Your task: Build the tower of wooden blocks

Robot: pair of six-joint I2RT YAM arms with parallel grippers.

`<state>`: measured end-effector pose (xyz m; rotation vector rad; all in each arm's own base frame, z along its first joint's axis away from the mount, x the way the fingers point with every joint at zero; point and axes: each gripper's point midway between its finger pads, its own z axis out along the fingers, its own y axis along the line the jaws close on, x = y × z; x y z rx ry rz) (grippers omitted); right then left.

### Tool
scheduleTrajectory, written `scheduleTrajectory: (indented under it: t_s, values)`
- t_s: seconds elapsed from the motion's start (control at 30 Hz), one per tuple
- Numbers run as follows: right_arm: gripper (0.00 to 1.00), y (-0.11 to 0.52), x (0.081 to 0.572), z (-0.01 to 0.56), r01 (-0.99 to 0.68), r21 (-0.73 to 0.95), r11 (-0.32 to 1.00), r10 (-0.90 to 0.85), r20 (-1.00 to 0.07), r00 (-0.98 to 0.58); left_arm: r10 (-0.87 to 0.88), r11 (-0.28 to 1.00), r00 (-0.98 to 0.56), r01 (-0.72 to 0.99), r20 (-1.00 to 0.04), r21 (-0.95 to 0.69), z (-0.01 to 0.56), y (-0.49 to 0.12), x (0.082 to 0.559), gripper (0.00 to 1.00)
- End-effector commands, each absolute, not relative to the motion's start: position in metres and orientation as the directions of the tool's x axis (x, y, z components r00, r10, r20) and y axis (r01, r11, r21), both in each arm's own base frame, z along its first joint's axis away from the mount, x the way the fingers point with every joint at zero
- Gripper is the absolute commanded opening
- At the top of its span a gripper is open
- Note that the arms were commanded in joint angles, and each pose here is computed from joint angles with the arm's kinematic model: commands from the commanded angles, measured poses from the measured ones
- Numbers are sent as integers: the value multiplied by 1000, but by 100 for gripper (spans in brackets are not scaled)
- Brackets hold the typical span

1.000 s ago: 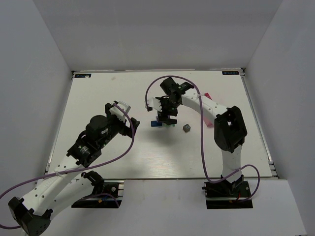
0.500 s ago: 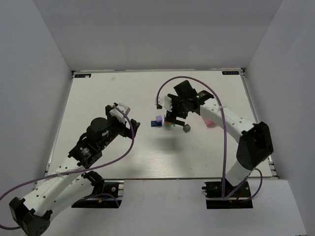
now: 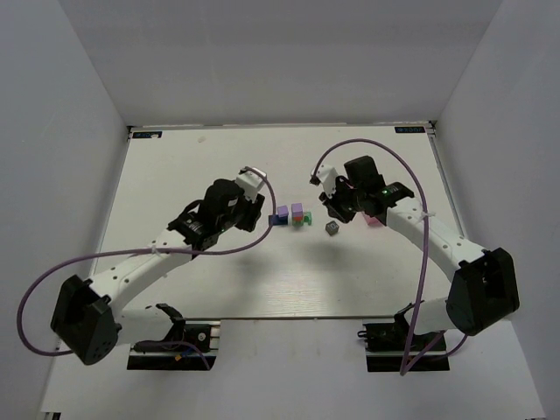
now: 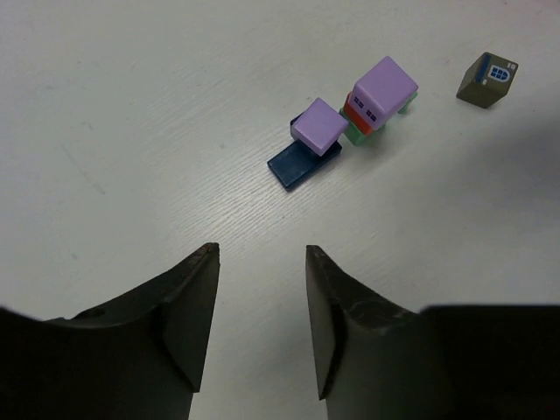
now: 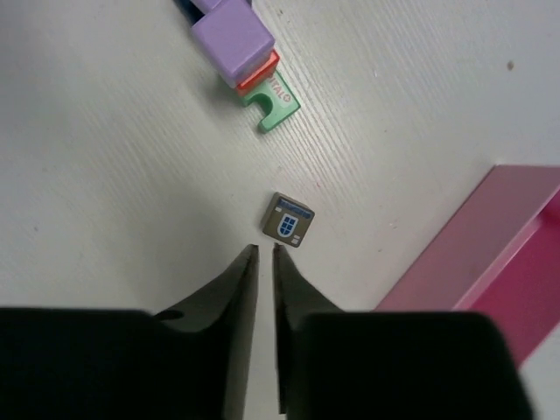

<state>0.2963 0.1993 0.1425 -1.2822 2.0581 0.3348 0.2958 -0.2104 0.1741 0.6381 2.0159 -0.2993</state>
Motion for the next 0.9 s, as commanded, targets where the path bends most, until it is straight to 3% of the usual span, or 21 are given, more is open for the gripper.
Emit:
scheduleTrajectory:
  t_s: [0.0,0.07,0.13,0.3,0.4,0.5,0.6,0.67,0.87]
  values:
    - [14,202,306,152,-824,-83,560,-602,-724,-336,350,803,-400,594,-847,51,178,-226,303,53]
    - [11,199,308,153,-814,-75,576,-591,-727,-351,381,791,-392,607,-837,76,179,-230,311,47]
    - [8,200,308,156,-806,-63,589,-574,-734,-362,440,765,-391,635,-808,109,168,-235,317,47]
    - [9,196,310,164,-796,-68,602,-555,-752,-355,514,680,-323,718,-795,148,158,-249,327,46]
    - [9,194,310,164,-793,-67,605,-549,-757,-355,518,646,-324,755,-791,113,154,-262,331,32]
    - [9,195,308,167,-795,-64,604,-544,-762,-352,529,649,-358,755,-769,95,141,-263,332,27]
    - [11,193,310,168,-789,-71,611,-539,-767,-348,507,693,-389,714,-769,95,140,-262,342,26]
    - [20,193,311,166,-786,-67,615,-538,-764,-356,486,718,-399,690,-777,94,142,-263,348,26]
    - [20,193,310,163,-783,-60,619,-539,-758,-368,427,759,-455,650,-781,36,134,-271,349,32]
